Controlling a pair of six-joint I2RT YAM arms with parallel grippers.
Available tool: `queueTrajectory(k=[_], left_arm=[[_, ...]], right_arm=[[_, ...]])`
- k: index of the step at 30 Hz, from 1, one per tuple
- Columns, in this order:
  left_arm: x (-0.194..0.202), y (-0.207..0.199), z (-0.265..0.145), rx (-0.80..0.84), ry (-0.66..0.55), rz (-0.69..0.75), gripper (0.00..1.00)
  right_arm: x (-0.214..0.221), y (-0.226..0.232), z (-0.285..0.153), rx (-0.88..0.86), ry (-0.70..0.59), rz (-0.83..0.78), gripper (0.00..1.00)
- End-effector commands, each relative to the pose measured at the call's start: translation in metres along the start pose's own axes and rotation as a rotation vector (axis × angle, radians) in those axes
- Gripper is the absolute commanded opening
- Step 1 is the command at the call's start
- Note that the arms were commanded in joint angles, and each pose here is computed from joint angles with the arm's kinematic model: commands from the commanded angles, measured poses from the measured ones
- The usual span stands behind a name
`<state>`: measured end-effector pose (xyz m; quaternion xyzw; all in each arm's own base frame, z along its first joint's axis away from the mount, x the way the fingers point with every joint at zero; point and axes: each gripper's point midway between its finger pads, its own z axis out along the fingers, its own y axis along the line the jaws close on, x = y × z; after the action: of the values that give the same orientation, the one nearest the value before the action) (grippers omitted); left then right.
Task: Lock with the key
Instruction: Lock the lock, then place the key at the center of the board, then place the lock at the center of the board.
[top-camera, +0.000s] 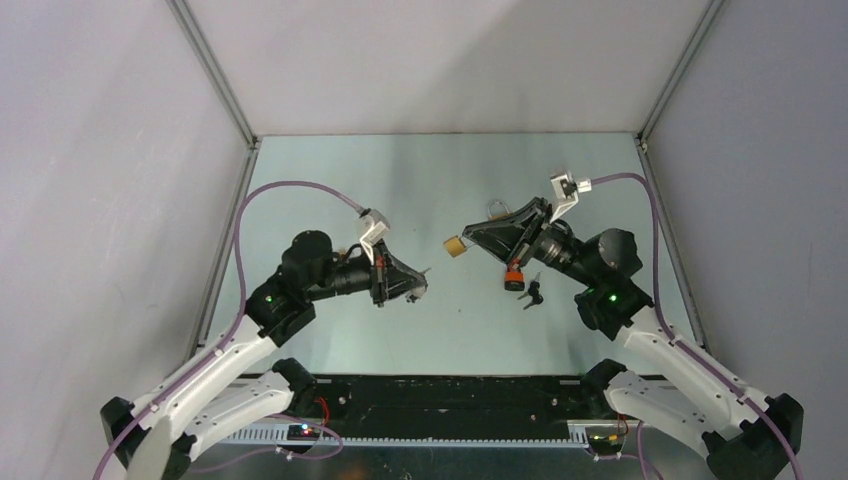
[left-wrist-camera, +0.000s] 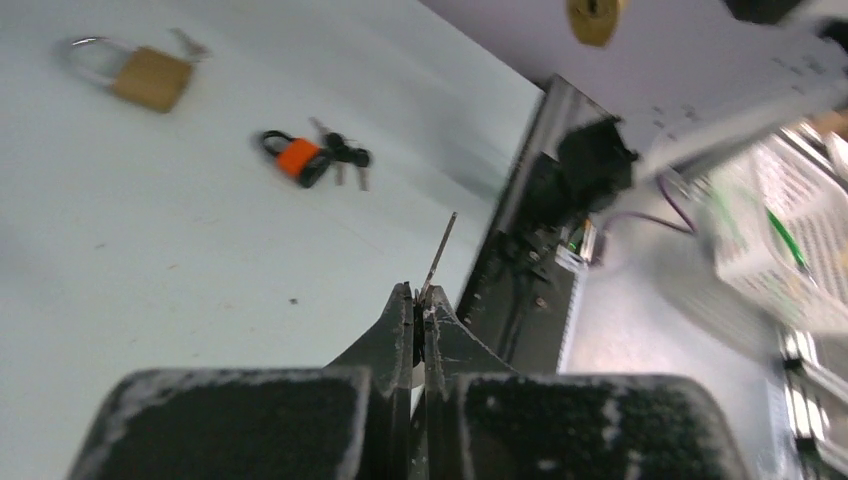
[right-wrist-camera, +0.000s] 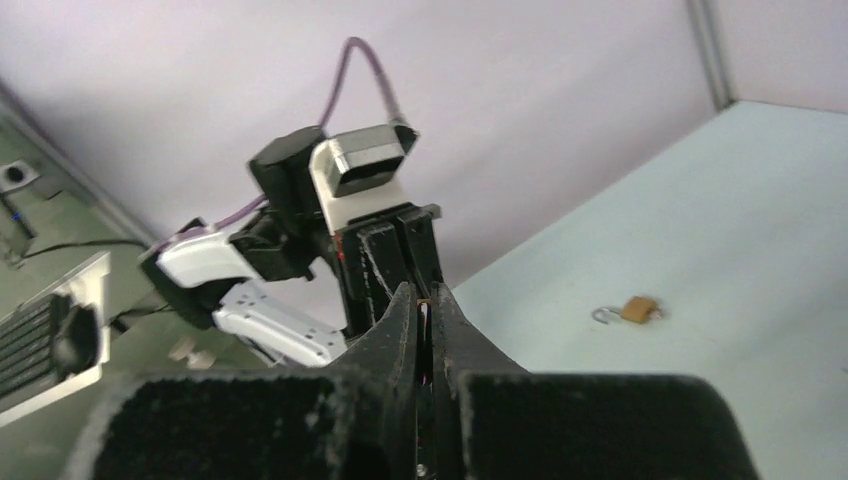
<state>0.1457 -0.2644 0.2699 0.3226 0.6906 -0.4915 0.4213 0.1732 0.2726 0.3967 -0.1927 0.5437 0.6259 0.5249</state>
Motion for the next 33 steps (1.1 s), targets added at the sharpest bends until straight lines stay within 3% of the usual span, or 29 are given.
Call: queueTrajectory(k=[1,4,10,19,28,33], left_arm=[[-0.016,0.058,-0.001,-0.296,-0.079,-0.074,0.0],[-0.013,0.1,0.004,-0.445,-0.07,-0.172,0.0],[0.005,0.168,0.029,-0.603,0.057,-0.224,0.0],[0.038,0.251,0.076,-0.705,0.205,-0.35,0.0],[0.067,0.3,0.091,-0.771,0.265,-0.501,0.0],[0.08,0.314,0.096,-0.776,0.296,-0.521,0.12]], right_arm=[[-0.001,-0.042,0.004,0.175,0.002,-0.011,0.0],[0.03,-0.088,0.008,0.298,0.084,0.036,0.0],[0.08,-0.146,0.025,0.353,0.185,0.138,0.0],[0.156,-0.25,0.03,0.46,0.282,0.245,0.0],[0.203,-0.32,0.037,0.576,0.282,0.352,0.0],[0.218,-0.335,0.036,0.611,0.277,0.399,0.07]])
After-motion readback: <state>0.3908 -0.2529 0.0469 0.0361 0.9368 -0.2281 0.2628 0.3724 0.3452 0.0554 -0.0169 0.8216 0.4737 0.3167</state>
